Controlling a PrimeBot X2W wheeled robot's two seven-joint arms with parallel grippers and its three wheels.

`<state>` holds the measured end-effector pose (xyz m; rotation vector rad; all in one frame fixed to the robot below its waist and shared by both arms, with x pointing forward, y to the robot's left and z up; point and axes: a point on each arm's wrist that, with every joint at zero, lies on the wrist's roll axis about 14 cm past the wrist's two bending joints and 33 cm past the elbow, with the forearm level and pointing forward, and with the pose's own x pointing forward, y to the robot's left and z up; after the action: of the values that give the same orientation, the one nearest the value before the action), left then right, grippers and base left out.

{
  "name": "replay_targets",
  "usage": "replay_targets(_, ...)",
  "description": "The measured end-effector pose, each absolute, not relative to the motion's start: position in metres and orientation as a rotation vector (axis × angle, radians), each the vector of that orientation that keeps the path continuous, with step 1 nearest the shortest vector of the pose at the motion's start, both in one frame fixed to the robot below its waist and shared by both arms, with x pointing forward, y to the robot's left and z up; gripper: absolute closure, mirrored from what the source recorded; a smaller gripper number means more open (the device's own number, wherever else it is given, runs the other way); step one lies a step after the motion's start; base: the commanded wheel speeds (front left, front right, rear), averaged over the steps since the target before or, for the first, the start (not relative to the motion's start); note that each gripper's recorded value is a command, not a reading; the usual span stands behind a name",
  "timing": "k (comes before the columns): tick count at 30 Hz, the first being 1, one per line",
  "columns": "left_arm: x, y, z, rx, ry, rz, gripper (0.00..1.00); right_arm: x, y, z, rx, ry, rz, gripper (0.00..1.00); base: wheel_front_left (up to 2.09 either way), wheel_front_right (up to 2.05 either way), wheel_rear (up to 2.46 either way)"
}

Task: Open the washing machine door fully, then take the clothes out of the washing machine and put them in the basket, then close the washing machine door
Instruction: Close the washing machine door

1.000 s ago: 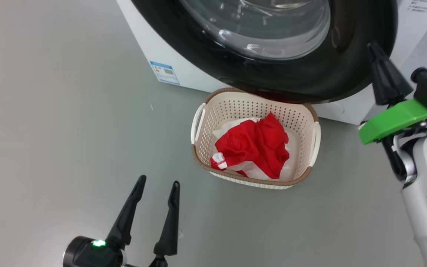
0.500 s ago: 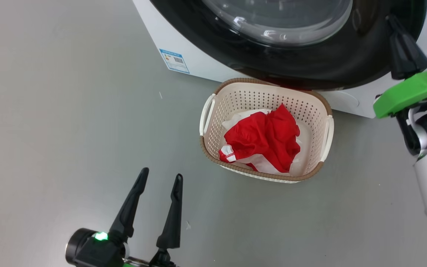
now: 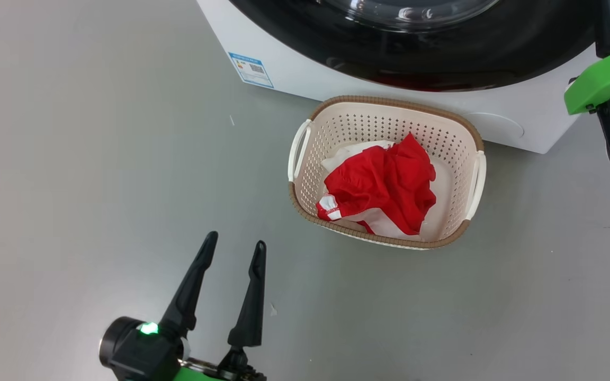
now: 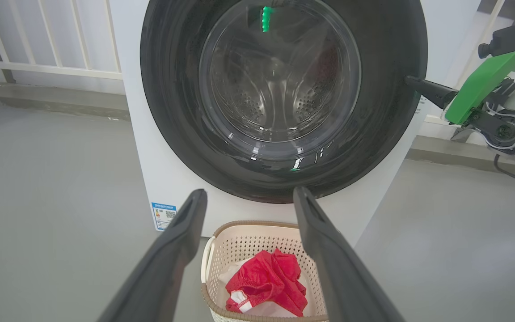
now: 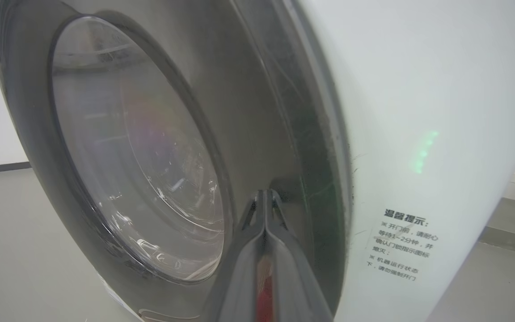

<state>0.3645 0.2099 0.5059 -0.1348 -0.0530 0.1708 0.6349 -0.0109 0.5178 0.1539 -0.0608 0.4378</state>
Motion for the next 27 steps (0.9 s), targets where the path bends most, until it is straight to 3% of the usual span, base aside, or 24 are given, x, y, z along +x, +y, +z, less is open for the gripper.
replay_targets(27,0.370,0.205,0.504,-0.172,-0.056,0.154,0.00,0.642,-0.005,0.520,0.103,-0.062,0.461,1.00,0.00,0.00,0.00)
